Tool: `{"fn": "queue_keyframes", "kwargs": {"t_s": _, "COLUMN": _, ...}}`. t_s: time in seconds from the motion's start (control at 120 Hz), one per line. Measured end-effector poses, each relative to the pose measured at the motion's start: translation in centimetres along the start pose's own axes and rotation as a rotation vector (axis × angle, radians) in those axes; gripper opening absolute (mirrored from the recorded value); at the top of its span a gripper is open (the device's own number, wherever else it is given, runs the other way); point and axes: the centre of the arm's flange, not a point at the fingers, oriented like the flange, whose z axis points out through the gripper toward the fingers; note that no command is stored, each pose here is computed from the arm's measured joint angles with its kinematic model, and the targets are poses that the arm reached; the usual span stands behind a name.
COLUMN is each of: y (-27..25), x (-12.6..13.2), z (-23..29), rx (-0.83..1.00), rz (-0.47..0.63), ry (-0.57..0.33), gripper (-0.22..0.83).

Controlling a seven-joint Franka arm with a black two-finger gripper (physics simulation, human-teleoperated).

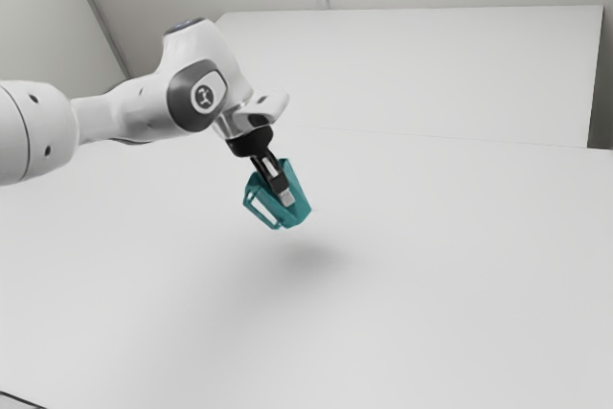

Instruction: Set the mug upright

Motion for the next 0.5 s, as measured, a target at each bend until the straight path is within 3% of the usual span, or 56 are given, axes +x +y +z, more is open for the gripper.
{"fn": "queue_keyframes", "kwargs": {"t_s": 0.3, "y": -1.5, "x": -1.2, "z": -1.3, "rx": 0.162, "rz": -0.026, "ry": -0.158, "gripper": -0.15}}
{"fn": "queue_keyframes", "kwargs": {"t_s": 0.5, "y": -2.5, "x": -2.1, "z": -1.7, "rx": 0.224, "rz": -0.08, "ry": -0.2, "gripper": -0.15}}
